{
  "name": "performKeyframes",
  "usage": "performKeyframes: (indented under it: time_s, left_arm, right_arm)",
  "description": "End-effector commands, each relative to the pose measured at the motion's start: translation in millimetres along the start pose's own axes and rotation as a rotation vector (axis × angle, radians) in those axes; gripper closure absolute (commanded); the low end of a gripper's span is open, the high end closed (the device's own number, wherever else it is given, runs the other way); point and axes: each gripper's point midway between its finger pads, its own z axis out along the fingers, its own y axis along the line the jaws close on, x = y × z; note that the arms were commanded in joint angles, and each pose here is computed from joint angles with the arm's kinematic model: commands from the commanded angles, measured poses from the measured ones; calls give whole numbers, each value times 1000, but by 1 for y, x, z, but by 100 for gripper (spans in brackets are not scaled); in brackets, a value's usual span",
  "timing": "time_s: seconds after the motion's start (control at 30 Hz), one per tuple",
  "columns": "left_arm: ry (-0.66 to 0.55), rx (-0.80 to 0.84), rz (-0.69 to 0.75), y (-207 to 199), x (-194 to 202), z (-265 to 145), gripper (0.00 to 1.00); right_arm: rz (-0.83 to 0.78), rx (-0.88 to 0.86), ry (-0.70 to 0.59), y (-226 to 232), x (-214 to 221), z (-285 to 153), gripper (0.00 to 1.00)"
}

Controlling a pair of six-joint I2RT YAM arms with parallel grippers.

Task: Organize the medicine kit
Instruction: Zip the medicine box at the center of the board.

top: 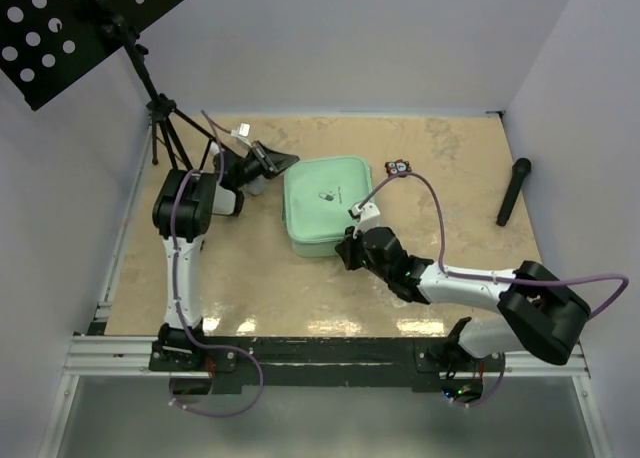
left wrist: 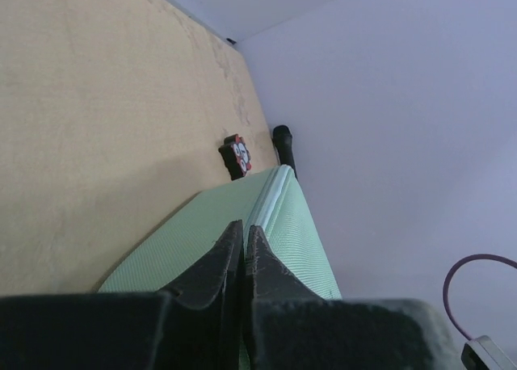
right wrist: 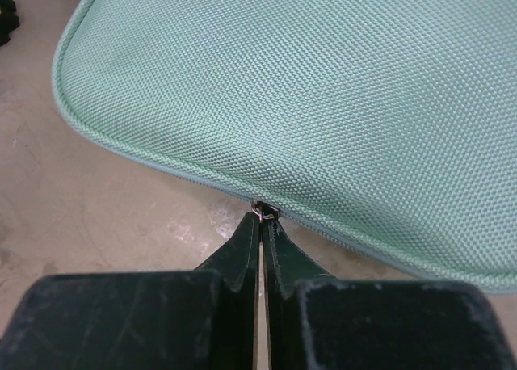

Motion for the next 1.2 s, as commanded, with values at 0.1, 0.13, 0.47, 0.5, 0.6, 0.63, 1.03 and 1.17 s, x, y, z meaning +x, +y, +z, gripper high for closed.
performKeyframes:
  time_s: [0.1, 0.13, 0.47, 0.5, 0.6, 0.63, 1.03, 1.17]
  left_arm:
    - [31, 113, 341, -72, 26, -27, 100]
    - [5, 76, 352, -71, 20, -28, 100]
    - [-100, -201, 401, -54, 2, -50, 68]
    - [-100, -216, 402, -53, 1, -51, 61]
    - [-102, -276, 401, -48, -2, -54, 48]
    - [-108, -302, 397, -46, -4, -56, 46]
    - [-303, -525, 369, -81, -24, -114, 25]
    - [-324, -613, 326, -77, -10, -140, 15]
  right_arm:
    - [26, 128, -291, -34, -90, 16, 100]
    - [27, 143, -298, -39, -92, 17, 100]
    - [39, 186, -319, -55, -108, 32, 100]
    - [39, 186, -319, -55, -108, 32, 100]
    - [42, 191, -308, -57, -104, 32, 100]
    - [43, 191, -308, -57, -104, 32, 100]
    - [44, 186, -298, -59, -96, 27, 100]
    - [38, 184, -298, -59, -95, 27, 100]
